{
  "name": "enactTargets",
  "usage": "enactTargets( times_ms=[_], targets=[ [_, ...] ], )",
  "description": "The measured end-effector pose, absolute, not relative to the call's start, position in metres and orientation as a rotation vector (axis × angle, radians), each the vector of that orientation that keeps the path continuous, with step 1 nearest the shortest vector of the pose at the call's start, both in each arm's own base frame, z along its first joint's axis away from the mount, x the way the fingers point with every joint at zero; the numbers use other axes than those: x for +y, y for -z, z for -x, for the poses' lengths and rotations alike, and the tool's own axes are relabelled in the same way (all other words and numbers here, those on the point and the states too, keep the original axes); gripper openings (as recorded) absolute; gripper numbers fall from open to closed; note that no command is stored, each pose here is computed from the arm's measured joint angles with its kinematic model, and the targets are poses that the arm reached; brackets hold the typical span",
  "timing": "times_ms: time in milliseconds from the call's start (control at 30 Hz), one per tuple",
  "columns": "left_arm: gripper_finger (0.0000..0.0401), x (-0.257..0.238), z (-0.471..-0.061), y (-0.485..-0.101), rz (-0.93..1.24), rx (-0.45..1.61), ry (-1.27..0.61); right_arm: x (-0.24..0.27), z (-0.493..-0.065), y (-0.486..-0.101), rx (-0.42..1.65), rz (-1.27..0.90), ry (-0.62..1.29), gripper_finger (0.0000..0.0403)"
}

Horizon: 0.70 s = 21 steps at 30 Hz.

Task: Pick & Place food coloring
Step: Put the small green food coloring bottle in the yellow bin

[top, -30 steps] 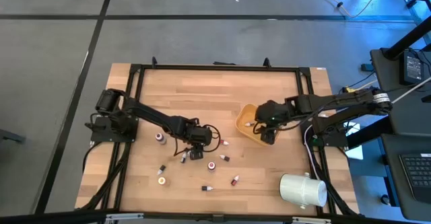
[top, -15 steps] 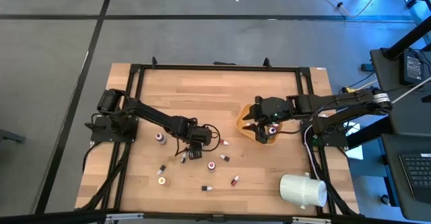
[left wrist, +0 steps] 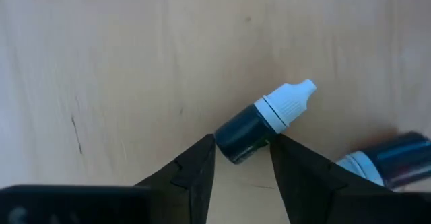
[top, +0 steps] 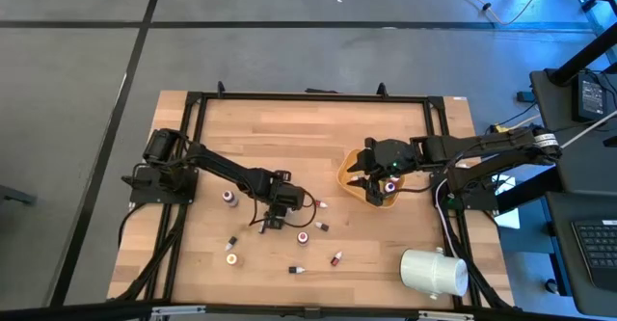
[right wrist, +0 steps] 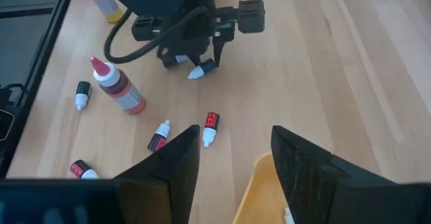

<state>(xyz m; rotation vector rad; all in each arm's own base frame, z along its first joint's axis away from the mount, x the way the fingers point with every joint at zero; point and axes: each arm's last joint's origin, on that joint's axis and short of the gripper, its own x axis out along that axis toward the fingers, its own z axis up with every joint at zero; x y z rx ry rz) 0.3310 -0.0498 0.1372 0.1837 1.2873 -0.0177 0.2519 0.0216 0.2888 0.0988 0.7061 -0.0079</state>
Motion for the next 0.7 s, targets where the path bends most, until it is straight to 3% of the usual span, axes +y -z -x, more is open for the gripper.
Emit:
enactTargets(
  times_ms=[267,700],
  targets=[
    [0.0141,-0.0548,-0.3312,-0.1369,-0.343,1.272,0.130,0.0216,-0.2510,-0.2877,0.721,-0.098,0.008,0.0184],
    [0.0141,-0.0552,-0.3319,-0.1360,-0.190,1.265,0.020,0.0215,-0.2506,-0.2872,0.727,-0.097,0.009,0.0184]
  ],
)
